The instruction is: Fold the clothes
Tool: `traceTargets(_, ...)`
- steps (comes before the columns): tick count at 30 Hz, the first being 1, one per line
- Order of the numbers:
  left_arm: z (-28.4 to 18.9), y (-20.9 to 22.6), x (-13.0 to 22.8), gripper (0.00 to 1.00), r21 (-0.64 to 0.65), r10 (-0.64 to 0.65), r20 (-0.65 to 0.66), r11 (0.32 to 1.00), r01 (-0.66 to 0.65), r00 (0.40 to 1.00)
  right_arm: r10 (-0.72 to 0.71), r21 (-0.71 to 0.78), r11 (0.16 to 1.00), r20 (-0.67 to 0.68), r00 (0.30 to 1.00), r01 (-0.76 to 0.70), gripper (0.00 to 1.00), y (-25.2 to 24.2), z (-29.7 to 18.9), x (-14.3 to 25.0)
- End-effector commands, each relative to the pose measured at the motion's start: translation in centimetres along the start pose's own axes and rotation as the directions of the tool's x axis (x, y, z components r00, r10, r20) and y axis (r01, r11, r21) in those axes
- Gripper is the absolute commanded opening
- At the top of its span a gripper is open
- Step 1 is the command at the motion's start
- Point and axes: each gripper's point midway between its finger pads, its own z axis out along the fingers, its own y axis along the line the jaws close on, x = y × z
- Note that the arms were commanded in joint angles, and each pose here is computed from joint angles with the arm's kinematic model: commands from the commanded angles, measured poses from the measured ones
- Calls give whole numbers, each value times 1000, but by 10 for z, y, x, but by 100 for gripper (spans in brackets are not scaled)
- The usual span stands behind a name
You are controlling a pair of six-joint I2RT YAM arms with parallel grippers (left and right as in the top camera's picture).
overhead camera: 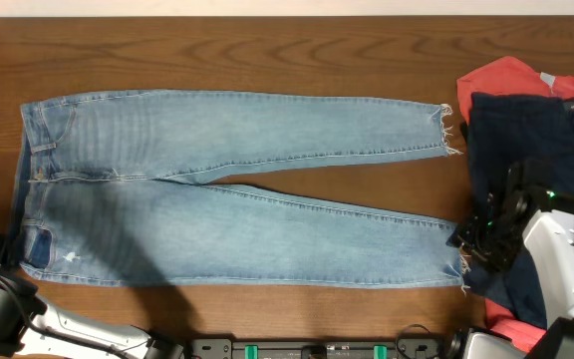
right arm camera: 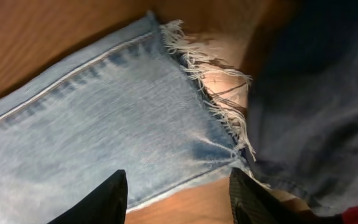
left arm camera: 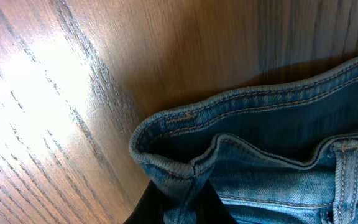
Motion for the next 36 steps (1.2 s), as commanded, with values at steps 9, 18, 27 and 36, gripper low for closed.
traceTargets(9,30,11,17,6,-26,-8,-94,1000,5,996,-41,-132,991,-175,984,18,66,15,53,58)
traceTargets(18,29,8,18,6,-9,-8,-99,1000,7,995,-10,-85,996,-127,992,-1,16,7,62,51)
traceTargets(27,18,5,14,6,-7,-7,-95,1000,6,995,-88,-117,990,-59,994,80,1,22,44,29)
traceTargets(36,-17,-12,4,6,62,13,-6,998,-12,1000,-202,-155,966,59,978,209,1,49,-13,-1)
